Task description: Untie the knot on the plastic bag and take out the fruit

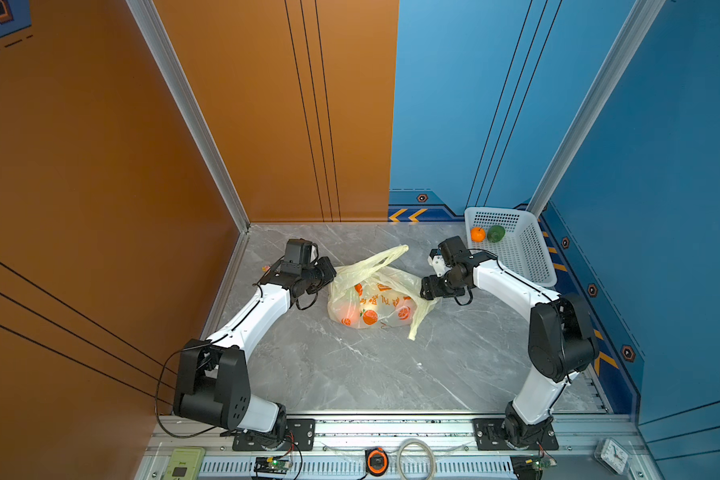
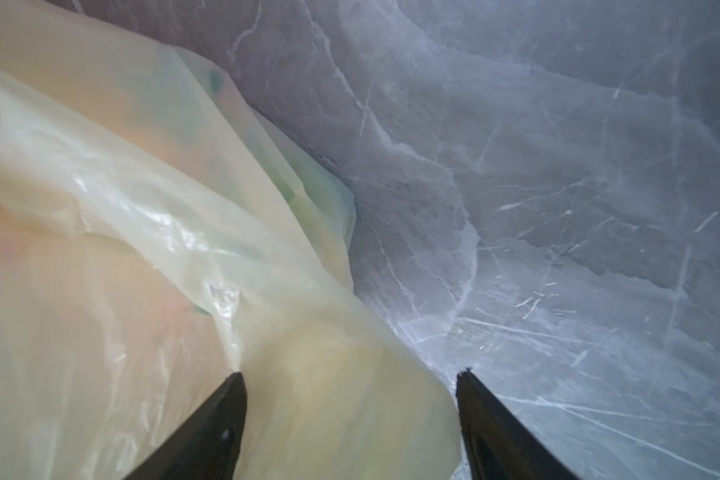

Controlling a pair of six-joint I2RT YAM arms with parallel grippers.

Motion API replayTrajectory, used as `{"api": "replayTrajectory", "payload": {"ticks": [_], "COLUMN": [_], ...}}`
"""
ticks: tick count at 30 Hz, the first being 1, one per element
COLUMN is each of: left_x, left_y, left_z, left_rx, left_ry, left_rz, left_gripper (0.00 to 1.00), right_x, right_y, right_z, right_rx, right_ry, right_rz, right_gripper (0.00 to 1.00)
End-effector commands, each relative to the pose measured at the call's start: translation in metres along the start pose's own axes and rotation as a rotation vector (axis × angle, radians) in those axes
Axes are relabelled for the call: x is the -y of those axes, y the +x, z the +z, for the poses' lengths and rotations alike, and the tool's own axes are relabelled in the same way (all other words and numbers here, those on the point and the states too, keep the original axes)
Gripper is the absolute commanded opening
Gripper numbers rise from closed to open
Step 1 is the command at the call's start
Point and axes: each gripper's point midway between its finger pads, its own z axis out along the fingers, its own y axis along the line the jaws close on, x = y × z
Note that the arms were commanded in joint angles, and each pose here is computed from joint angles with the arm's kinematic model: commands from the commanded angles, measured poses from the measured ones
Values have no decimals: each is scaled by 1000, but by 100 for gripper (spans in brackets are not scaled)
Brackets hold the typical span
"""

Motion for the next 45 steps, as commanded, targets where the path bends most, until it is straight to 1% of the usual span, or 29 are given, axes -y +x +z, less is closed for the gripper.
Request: {"api": "replayTrajectory", "payload": {"ticks": [1,5,10,12,14,16,18,20,21,23,24,25,26,29,30,32,34,38,41,45], "left_x": [30,36,41,44,44,41,35,18,13,4,3,6,7,26,38,60,77,93,96,92], "left_y": [-8,-10,-11,-12,-14,-14,-15,-12,-14,-15,-16,-19,-20,-25,-25,-20,-10,15,28,29], "left_z": [-7,-8,-8,-9,-9,-8,-8,-6,-8,-15,-19,-23,-28,-41,-42,-41,-34,-20,-12,-2], "left_rx": [25,30,32,37,42,40,41,31,41,55,67,76,82,95,95,76,34,-63,-115,-137], "left_ry": [126,154,182,198,208,202,180,100,62,-15,-46,-66,-106,-175,-170,-147,-131,-143,-191,-315], "left_rz": [36,45,32,31,28,24,16,8,20,45,73,104,148,308,368,468,559,749,881,1012], "left_gripper": [0,0,0,0,0,0,0,0,13,42,56,65,71,85,90,95,97,91,90,92], "right_x": [-31,-56,-84,-88,-87,-83,-82,-77,-72,-66,-63,-61,-59,-57,-58,-57,-56,-52,-49,-48], "right_y": [-27,-39,-48,-52,-56,-57,-54,-48,-45,-39,-37,-36,-36,-36,-37,-37,-38,-41,-42,-44], "right_z": [-37,-49,-52,-45,-38,-32,-29,-25,-23,-18,-16,-16,-16,-16,-16,-15,-16,-17,-20,-22], "right_rx": [144,201,248,235,220,202,187,170,156,127,121,119,119,118,118,117,118,124,131,134], "right_ry": [-94,-166,-234,-243,-260,-251,-237,-198,-175,-148,-138,-132,-131,-135,-138,-142,-146,-158,-169,-178], "right_rz": [-71,-144,-214,-206,-174,-158,-176,-184,-180,-175,-170,-164,-158,-144,-144,-140,-134,-118,-105,-99], "right_gripper": [82,82,81,81,78,77,79,79,80,79,78,78,78,78,78,78,78,78,79,79]}}
